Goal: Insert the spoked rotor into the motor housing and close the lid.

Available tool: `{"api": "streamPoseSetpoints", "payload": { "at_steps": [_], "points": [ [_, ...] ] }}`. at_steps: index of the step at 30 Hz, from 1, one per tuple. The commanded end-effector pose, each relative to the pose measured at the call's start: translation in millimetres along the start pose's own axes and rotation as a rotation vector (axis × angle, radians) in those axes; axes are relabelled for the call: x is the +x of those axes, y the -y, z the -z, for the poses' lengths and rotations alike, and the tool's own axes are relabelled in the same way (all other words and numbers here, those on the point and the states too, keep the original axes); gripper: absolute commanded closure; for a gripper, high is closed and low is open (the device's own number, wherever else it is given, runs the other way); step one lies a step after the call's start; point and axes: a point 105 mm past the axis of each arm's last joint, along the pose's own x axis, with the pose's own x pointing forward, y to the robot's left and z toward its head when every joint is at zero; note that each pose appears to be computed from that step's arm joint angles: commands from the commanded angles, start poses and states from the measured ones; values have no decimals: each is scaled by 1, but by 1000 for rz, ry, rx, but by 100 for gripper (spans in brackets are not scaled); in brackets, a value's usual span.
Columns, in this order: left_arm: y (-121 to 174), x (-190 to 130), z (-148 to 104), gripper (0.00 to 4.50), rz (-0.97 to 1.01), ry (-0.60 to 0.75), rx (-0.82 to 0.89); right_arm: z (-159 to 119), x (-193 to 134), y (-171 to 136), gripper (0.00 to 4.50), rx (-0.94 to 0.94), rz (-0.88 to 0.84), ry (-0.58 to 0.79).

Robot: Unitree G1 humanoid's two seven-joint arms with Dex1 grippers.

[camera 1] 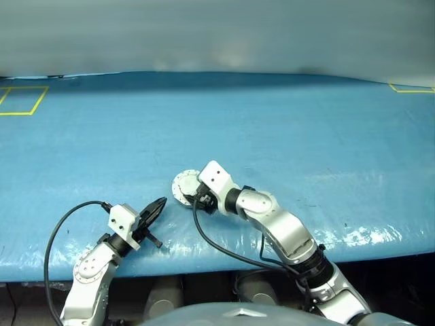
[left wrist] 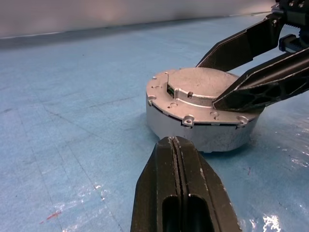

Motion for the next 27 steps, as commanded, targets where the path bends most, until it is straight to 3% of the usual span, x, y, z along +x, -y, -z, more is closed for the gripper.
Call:
{"api": "streamPoseSetpoints", "payload": {
  "at_steps": [1,8,16,27],
  "points": [
    [3,4,-14,450,11,34,33,10,0,2,143,9,11,-66],
    [5,7,-18,450,13,35,35,22,2,8,143,-11,44,-131],
    [9,10,-20,450,26,33,30,18,5,11,143,-53,5,-113],
    [9,10,-20,450,22,28,26,24,10,17,143,2,12,-179]
  ]
}}
